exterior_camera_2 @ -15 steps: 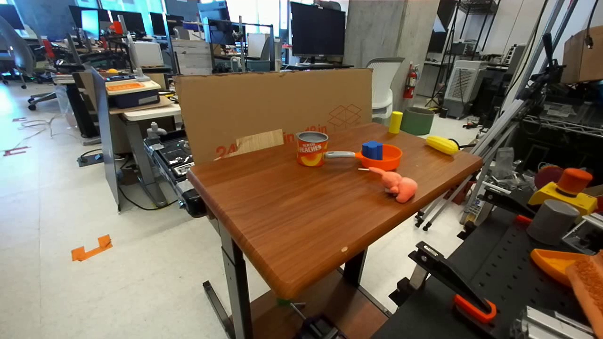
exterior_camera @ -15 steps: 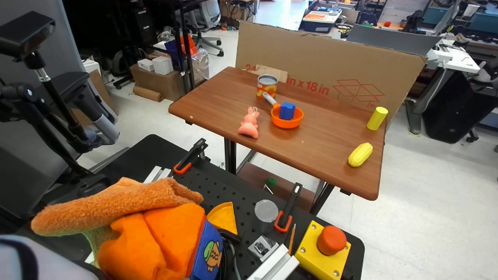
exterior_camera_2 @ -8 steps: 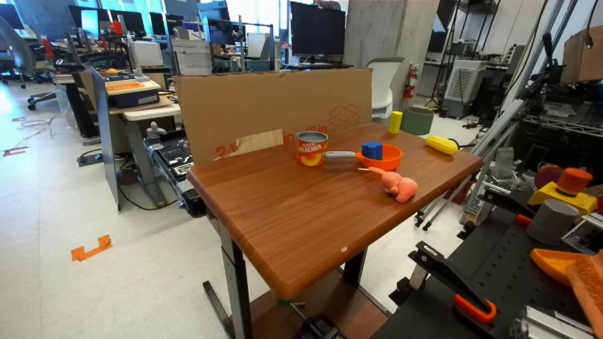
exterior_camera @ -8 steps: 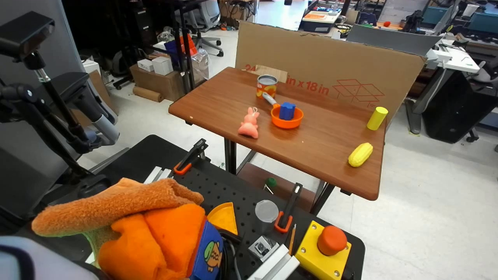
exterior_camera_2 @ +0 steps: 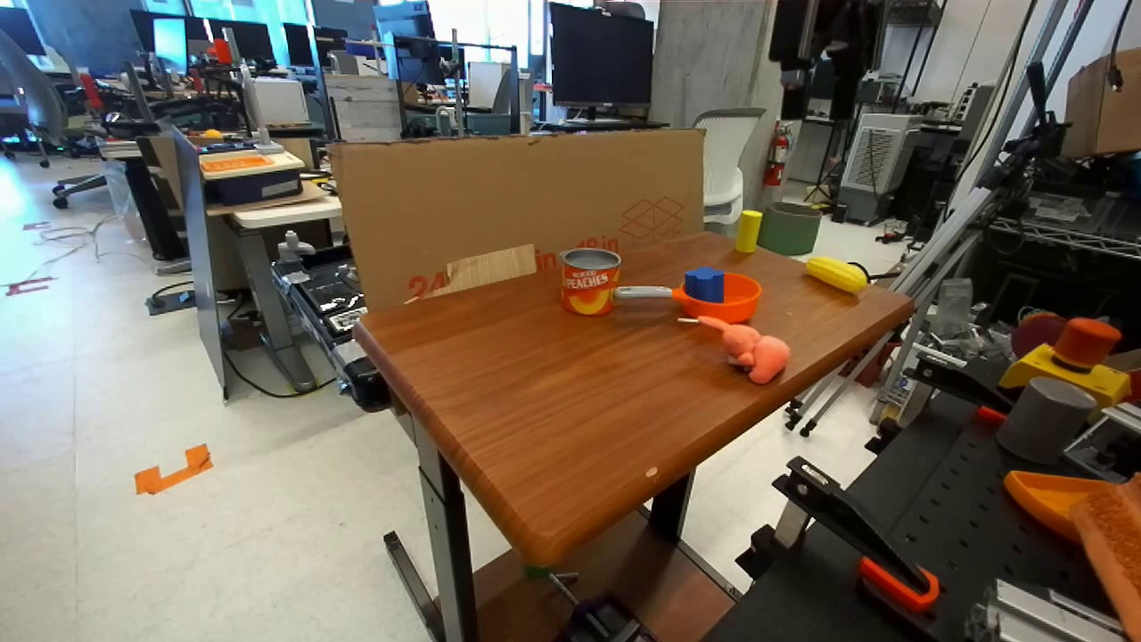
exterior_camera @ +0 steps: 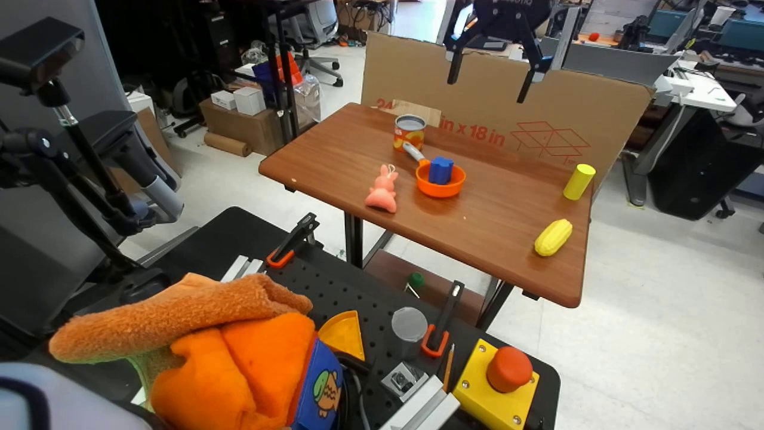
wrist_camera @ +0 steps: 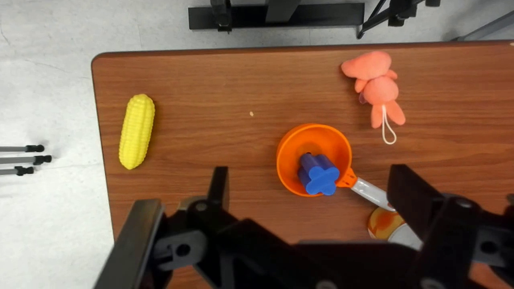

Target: Remove the blue block from the orange pan and put it on the table

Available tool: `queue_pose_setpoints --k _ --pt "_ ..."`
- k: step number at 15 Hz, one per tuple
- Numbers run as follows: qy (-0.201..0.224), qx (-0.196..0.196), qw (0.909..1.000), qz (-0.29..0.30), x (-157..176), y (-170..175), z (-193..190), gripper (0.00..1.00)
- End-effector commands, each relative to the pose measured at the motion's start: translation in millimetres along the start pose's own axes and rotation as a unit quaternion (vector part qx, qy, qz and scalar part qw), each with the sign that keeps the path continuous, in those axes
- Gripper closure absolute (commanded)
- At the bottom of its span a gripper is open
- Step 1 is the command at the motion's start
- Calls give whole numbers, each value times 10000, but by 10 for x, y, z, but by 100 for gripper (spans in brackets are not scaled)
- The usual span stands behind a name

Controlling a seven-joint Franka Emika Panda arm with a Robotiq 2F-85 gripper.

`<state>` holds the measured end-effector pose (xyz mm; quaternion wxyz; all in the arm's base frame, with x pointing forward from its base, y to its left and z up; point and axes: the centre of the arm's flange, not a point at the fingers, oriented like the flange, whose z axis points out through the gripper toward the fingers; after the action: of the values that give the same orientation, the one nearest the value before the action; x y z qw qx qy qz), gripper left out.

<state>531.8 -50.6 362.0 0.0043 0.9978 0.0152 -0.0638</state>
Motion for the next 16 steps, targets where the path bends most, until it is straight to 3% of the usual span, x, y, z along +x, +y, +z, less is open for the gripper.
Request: queue_pose_setpoints --k 1,8,16 --pt "209 163 9996 97 347 18 314 0" --pt "382 344 9984 227 650 -104 847 0" --pt "198 253 9991 274 659 -250 1337 0"
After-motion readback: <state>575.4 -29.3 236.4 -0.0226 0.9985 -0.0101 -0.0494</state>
